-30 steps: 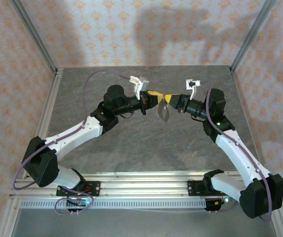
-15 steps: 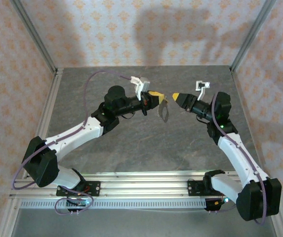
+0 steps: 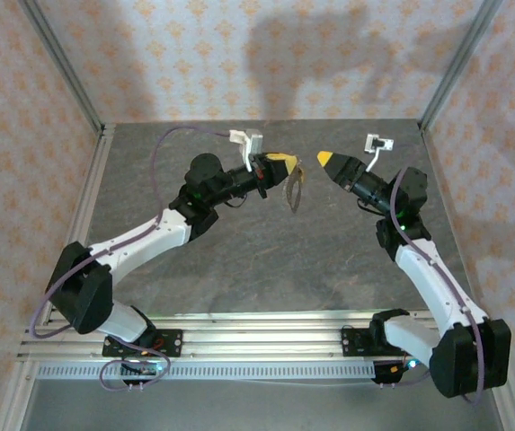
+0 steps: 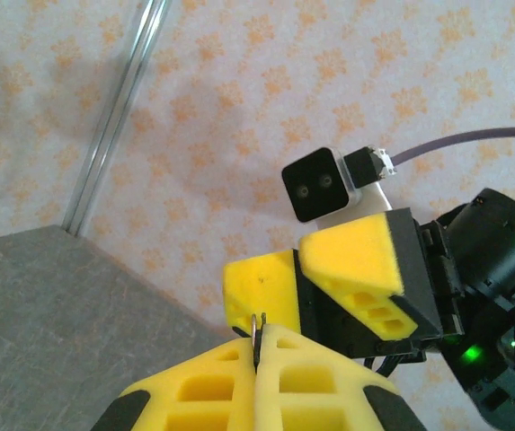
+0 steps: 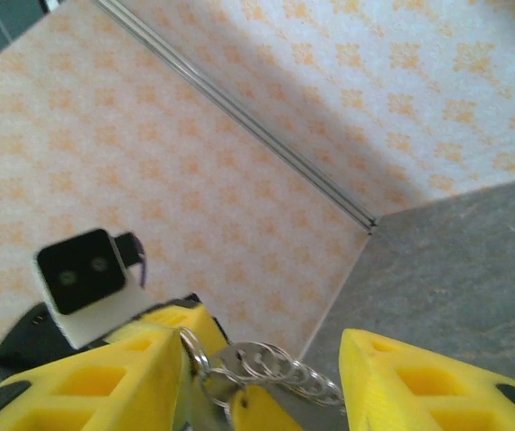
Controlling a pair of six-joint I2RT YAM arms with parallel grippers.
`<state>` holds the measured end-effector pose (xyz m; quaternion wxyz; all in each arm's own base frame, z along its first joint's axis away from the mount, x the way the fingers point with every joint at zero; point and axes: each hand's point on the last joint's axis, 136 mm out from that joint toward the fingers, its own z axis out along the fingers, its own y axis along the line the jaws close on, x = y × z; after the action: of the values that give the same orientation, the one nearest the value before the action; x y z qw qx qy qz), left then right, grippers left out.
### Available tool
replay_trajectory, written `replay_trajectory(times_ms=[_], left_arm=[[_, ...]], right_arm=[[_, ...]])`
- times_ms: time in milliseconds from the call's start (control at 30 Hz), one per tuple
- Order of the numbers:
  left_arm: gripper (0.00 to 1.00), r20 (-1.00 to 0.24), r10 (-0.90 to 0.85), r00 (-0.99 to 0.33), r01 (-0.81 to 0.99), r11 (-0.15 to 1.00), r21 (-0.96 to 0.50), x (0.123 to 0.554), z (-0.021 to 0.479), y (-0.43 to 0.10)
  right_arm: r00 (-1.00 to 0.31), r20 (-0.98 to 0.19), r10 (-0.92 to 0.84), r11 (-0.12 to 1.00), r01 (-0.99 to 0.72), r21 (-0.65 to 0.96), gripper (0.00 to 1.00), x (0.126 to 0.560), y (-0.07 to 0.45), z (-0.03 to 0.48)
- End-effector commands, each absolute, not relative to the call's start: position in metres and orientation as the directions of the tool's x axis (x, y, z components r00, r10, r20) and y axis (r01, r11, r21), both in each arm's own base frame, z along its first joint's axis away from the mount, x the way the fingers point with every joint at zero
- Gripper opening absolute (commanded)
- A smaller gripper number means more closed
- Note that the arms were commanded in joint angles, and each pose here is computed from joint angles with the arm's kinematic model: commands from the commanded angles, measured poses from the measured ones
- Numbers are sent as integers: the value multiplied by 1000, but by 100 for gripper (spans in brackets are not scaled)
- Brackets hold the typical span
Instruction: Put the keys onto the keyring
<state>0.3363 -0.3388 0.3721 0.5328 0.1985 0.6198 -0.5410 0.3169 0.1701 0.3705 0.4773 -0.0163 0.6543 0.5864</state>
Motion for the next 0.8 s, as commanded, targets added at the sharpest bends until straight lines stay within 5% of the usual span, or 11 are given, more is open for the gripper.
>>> replay_trajectory(times_ms=[0,767], left_arm=[[0,-839,-420,-345,836,270,-478,339,398,-337],[0,-673,-595,-439,766,142,-627,354,417,-330]], right_arm=[[-462,-673,578,237,-694,680,50,311,171,420],[-530,-642,554,185,-674,715,46,327,202,401]])
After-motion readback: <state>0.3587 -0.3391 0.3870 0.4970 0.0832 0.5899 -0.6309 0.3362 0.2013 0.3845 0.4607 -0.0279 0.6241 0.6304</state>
